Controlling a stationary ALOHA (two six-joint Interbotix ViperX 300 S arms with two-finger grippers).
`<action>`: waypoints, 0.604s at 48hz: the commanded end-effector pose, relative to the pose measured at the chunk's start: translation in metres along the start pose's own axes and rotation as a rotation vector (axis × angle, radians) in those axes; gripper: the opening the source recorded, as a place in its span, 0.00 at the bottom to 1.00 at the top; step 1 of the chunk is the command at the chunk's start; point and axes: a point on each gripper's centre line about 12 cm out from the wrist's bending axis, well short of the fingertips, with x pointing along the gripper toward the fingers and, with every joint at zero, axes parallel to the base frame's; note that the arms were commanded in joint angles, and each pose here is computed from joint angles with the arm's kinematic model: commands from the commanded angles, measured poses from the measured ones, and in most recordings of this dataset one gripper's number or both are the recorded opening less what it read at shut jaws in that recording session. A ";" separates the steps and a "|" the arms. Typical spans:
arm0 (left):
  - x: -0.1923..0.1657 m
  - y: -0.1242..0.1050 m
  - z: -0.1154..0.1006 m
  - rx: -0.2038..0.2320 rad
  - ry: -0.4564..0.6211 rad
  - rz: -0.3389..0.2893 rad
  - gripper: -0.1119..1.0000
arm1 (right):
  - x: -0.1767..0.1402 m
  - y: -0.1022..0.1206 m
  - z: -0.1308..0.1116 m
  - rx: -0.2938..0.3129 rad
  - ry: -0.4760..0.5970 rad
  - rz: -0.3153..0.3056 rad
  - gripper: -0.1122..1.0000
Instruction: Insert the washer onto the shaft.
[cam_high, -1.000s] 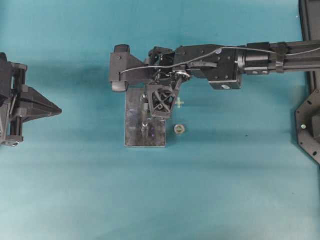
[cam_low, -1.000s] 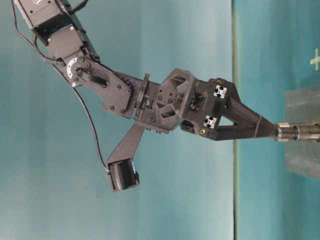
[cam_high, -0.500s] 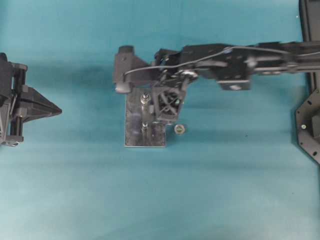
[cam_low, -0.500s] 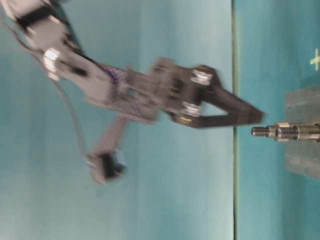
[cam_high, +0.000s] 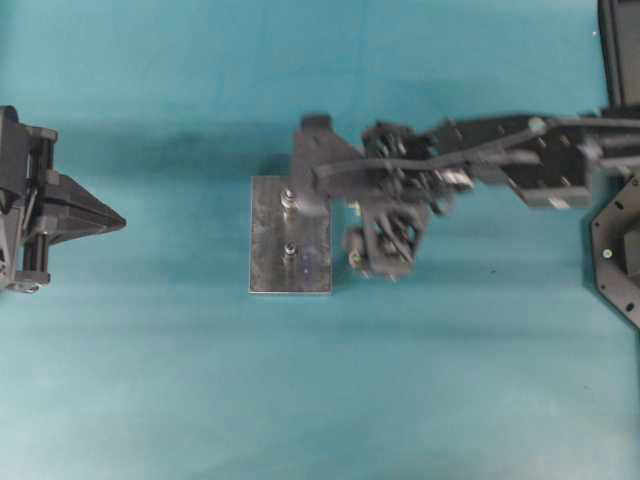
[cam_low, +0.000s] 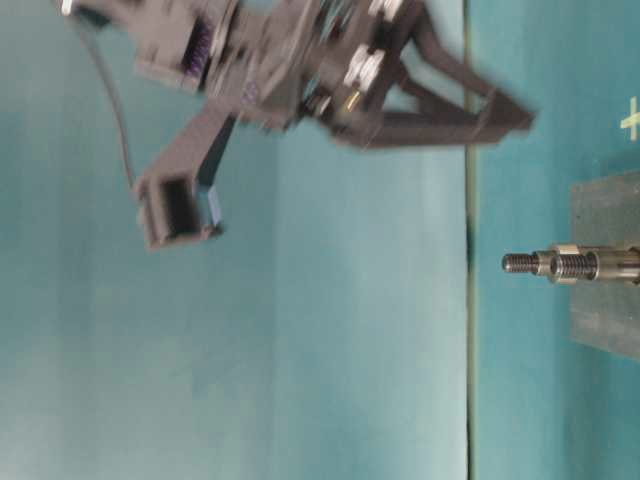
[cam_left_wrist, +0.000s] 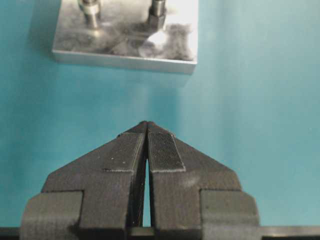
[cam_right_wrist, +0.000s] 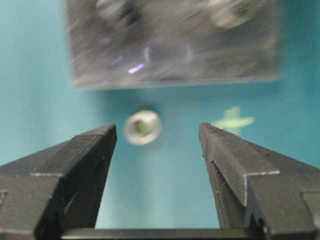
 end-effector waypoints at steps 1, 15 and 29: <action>0.000 0.000 0.012 0.000 -0.025 0.001 0.10 | -0.007 0.007 0.000 0.013 -0.036 0.009 0.74; 0.007 0.000 0.014 0.002 -0.005 0.002 0.10 | 0.022 0.011 -0.014 0.022 -0.009 0.009 0.74; 0.011 -0.001 0.016 0.002 -0.014 0.001 0.10 | 0.047 0.017 -0.018 0.006 0.010 0.012 0.74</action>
